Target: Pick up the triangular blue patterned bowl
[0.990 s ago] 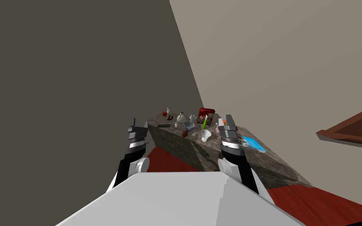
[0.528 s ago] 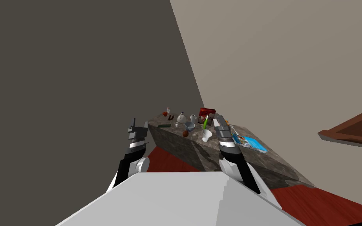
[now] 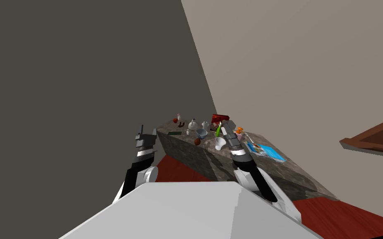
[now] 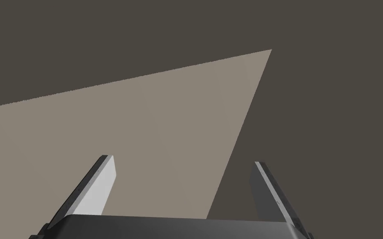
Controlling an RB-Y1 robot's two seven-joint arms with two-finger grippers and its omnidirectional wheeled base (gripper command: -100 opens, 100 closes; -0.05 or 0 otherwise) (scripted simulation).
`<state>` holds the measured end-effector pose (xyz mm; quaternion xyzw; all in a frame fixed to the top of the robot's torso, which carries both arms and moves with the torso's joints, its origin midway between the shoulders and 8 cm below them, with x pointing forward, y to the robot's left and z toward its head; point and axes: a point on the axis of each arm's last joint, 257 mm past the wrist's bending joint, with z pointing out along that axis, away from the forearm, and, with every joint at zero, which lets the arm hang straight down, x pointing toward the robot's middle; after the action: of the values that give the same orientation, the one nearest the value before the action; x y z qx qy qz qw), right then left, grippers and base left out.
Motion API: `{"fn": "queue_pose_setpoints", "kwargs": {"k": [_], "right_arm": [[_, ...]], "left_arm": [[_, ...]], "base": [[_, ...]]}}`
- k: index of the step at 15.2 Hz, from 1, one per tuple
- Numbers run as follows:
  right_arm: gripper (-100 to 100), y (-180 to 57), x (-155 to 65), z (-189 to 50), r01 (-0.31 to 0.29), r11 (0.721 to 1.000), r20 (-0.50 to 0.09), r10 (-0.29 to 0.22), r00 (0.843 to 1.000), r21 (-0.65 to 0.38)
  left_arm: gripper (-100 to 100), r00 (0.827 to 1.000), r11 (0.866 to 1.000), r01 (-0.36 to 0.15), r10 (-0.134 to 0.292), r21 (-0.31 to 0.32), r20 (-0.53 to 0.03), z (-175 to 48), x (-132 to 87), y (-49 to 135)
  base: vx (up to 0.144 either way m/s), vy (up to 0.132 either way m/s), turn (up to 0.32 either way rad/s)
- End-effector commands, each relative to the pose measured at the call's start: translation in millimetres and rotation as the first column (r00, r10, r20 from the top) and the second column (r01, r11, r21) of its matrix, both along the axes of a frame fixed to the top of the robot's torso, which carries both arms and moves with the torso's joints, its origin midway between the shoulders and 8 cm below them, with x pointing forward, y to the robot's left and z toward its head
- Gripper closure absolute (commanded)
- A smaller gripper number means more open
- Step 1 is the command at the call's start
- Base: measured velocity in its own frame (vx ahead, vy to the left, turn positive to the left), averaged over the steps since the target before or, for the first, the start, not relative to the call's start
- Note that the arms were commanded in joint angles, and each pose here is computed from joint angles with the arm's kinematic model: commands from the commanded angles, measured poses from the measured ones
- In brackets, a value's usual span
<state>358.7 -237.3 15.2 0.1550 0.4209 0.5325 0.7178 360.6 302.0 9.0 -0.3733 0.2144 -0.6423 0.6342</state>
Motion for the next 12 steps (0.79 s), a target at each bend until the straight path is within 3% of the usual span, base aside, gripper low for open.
{"fn": "queue_pose_setpoints", "kwargs": {"k": [1,8,9,12], "right_arm": [[-100,8.2,4.2,-8.9,-0.028,0.999,-0.025,0.027,0.999,-0.042],[-100,26.5,11.5,-35.0,-0.107,0.982,-0.101,0.092,0.991,-0.157],[-100,31.8,15.2,-47.0,-0.127,0.977,-0.133,0.105,0.986,-0.172],[-100,33.8,14.2,-50.1,-0.146,0.966,-0.144,0.117,0.983,-0.213]], "left_arm": [[0,1.0,1.0,0.0,0.0,0.0,0.0,0.0,0.0,0.0],[0,1.0,1.0,0.0,0.0,0.0,0.0,0.0,0.0,0.0],[0,1.0,1.0,0.0,0.0,0.0,0.0,0.0,0.0,0.0],[0,1.0,1.0,0.0,0.0,0.0,0.0,0.0,0.0,0.0]], "base": [[0.006,0.035,0.011],[0.007,0.034,0.011],[0.013,0.04,0.014],[0.009,0.034,0.007]]}}
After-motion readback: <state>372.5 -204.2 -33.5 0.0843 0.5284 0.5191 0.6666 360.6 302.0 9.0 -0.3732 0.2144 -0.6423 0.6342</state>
